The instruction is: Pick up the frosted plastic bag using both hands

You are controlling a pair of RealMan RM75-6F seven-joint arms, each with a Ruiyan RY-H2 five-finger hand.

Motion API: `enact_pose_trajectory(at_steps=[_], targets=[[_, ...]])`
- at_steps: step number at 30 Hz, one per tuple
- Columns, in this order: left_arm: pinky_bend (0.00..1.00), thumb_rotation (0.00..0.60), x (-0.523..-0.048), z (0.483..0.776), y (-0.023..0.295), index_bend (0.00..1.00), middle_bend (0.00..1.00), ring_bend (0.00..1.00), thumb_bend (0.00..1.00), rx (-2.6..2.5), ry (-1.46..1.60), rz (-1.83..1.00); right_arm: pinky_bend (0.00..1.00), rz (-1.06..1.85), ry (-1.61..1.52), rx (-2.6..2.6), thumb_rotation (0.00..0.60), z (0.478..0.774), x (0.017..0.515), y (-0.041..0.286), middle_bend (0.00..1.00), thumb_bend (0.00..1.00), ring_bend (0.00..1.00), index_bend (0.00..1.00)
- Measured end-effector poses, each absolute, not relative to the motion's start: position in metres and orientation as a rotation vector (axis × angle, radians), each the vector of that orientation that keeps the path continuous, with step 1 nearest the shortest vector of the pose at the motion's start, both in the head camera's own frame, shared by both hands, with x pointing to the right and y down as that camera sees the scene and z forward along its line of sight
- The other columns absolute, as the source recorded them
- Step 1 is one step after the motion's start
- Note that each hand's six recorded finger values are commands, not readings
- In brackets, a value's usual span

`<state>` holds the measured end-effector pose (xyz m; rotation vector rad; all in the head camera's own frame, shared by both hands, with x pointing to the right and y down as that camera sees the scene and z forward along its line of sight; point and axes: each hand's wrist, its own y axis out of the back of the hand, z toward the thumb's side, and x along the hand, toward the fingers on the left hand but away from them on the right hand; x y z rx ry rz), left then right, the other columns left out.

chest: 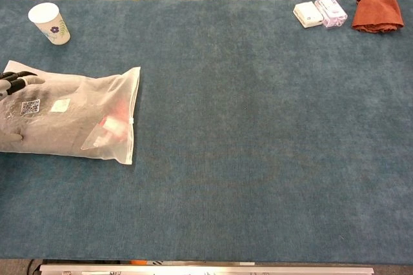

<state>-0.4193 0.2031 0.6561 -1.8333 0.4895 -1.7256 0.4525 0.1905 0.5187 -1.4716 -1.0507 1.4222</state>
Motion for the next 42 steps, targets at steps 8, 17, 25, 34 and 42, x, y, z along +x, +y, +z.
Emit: enact_pose_trajectory(at_steps=[8, 17, 25, 34, 42], targets=[[0.08, 0.6, -0.409, 0.681, 0.198, 0.0, 0.0, 0.0, 0.16, -1.856, 0.443, -1.746, 0.19, 1.428, -1.061, -1.472, 0.6, 0.519, 0.456, 0.193, 0.19, 0.17, 0.09, 0.05], [0.61, 0.6, -0.411, 0.702, 0.19, 0.34, 0.32, 0.35, 0.2, -1.864, 0.496, -1.76, 0.19, 1.432, -1.067, -1.472, 0.6, 0.519, 0.458, 0.195, 0.19, 0.17, 0.09, 0.05], [0.93, 0.6, -0.407, 0.704, 0.184, 0.62, 0.66, 0.67, 0.32, -1.91, 0.621, -1.669, 0.19, 1.422, -1.057, -1.483, 0.6, 0.52, 0.452, 0.193, 0.19, 0.17, 0.09, 0.05], [1.0, 0.6, -0.403, 0.688, 0.172, 0.72, 0.78, 0.77, 0.36, -1.978, 0.792, -1.517, 0.19, 1.41, -1.049, -1.497, 0.6, 0.522, 0.447, 0.192, 0.19, 0.17, 0.09, 0.05], [1.0, 0.6, -0.407, 0.671, 0.162, 0.76, 0.81, 0.81, 0.38, -2.025, 0.908, -1.436, 0.19, 1.399, -1.044, -1.509, 0.6, 0.522, 0.444, 0.191, 0.19, 0.17, 0.09, 0.05]])
